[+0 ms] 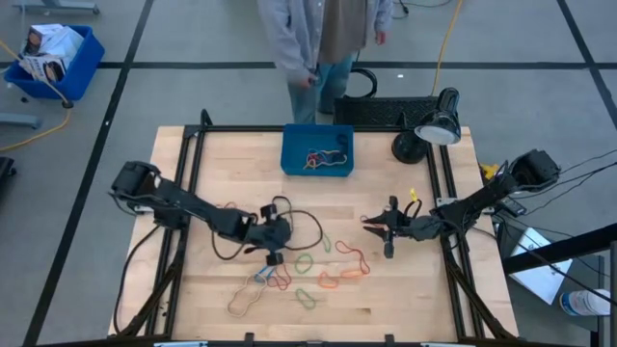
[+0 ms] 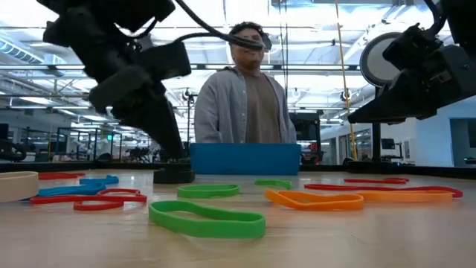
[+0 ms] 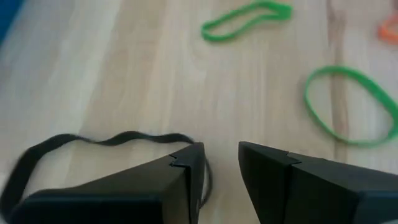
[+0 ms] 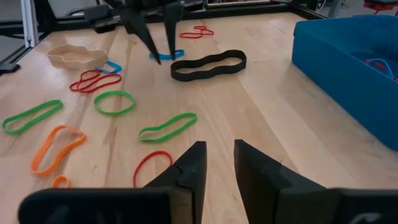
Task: Pick and place rubber bands into bin
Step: Put the black rubber band into the blue bin
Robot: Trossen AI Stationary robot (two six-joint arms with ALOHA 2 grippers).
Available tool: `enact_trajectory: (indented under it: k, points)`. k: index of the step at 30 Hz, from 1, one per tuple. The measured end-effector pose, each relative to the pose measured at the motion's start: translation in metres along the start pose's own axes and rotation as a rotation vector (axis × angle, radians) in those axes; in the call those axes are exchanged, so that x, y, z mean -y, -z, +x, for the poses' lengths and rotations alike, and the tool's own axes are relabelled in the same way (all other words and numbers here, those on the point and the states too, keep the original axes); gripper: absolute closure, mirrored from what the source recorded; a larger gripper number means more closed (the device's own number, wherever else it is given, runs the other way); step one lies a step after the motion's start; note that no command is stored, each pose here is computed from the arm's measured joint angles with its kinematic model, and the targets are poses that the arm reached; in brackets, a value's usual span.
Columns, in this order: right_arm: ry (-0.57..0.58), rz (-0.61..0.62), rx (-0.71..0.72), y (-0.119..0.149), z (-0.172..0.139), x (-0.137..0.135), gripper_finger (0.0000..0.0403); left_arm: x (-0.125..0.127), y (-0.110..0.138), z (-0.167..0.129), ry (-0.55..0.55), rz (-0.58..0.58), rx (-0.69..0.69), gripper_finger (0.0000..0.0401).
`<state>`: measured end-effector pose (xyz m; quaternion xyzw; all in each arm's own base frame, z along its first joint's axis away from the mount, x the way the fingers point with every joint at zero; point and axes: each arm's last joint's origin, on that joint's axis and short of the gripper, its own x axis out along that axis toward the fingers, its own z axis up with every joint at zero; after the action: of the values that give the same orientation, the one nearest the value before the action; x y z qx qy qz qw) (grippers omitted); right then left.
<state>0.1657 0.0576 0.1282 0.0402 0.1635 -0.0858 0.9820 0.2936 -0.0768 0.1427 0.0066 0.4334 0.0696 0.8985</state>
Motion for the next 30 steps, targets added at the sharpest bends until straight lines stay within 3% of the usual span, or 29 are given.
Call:
enact_trajectory:
  k: [9,17,20,24,30]
  points:
    - [0.0,-0.001,-0.002,0.0002,0.0,0.0,0.033,0.0051,0.0041,0.0068,-0.053,0.116,0.004,0.0286]
    - [0.001,0.003,-0.004,0.0004,0.0,0.0001,0.033,0.0026,0.0047,0.0073,-0.081,0.057,0.001,0.0202]
    - [0.001,0.002,-0.007,0.0007,0.0,0.0002,0.033,0.0032,0.0049,0.0074,-0.054,0.053,-0.007,0.0188]
    - [0.002,0.003,-0.007,0.0008,0.0,0.0002,0.033,0.0038,0.0055,0.0075,-0.031,0.053,-0.015,0.0212]
    - [0.002,0.001,-0.009,0.001,0.0,0.0003,0.033,0.0032,0.0062,0.0092,-0.042,0.054,-0.017,0.03]
